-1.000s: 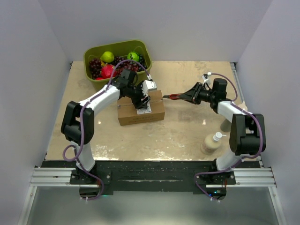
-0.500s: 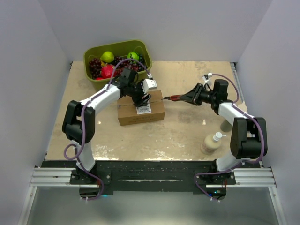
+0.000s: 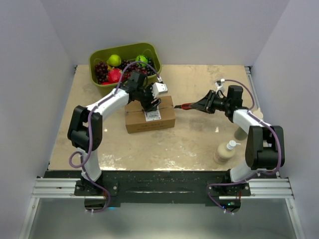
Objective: Unpack the express box
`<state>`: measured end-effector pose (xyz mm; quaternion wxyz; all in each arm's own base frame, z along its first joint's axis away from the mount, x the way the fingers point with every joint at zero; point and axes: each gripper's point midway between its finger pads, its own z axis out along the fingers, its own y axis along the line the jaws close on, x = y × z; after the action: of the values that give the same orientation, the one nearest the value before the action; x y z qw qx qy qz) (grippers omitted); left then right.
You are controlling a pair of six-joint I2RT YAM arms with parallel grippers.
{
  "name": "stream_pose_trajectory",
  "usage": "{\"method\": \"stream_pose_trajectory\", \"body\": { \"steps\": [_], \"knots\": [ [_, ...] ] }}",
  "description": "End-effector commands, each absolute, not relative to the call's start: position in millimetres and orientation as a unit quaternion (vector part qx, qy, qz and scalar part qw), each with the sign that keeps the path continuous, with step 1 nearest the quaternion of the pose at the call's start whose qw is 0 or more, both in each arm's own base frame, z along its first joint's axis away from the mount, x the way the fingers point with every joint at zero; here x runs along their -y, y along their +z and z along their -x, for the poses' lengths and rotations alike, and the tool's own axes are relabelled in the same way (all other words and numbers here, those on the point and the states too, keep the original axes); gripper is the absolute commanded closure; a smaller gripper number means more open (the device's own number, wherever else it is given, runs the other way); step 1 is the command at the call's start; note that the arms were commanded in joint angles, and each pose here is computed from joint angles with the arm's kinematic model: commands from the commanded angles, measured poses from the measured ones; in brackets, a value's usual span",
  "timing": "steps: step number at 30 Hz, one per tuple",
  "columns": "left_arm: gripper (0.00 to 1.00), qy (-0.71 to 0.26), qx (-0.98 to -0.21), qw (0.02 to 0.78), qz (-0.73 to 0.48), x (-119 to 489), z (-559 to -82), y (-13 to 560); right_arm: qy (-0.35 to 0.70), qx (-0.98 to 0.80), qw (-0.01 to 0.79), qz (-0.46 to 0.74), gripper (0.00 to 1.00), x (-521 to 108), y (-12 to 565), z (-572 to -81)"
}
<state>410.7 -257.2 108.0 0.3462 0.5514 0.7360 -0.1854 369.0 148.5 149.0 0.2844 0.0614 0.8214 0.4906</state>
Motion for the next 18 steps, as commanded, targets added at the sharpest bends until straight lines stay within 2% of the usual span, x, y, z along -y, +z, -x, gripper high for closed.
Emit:
{"method": "stream_pose_trajectory", "body": {
  "steps": [1, 8, 10, 13, 18],
  "knots": [
    [0.34, -0.144, -0.778, 0.279, -0.544, 228.7, -409.1, 57.6, 0.536, -0.813, 0.227, -0.031, 1.0, -163.6, 158.5, -329.1],
    [0.34, -0.14, -0.778, 0.278, -0.546, 227.5, -410.1, 57.5, 0.543, -0.811, 0.217, -0.02, 1.0, -164.7, 163.2, -316.7],
    [0.34, -0.143, -0.777, 0.276, -0.547, 227.6, -408.1, 56.0, 0.517, -0.822, 0.237, -0.011, 1.0, -160.2, 164.8, -319.1],
    [0.33, -0.147, -0.773, 0.271, -0.554, 227.0, -403.2, 54.6, 0.484, -0.832, 0.27, -0.019, 1.0, -144.6, 170.0, -338.8],
    [0.33, -0.153, -0.772, 0.263, -0.558, 225.6, -394.8, 55.5, 0.495, -0.811, 0.31, -0.037, 1.0, -141.1, 184.0, -375.5]
  ]
}}
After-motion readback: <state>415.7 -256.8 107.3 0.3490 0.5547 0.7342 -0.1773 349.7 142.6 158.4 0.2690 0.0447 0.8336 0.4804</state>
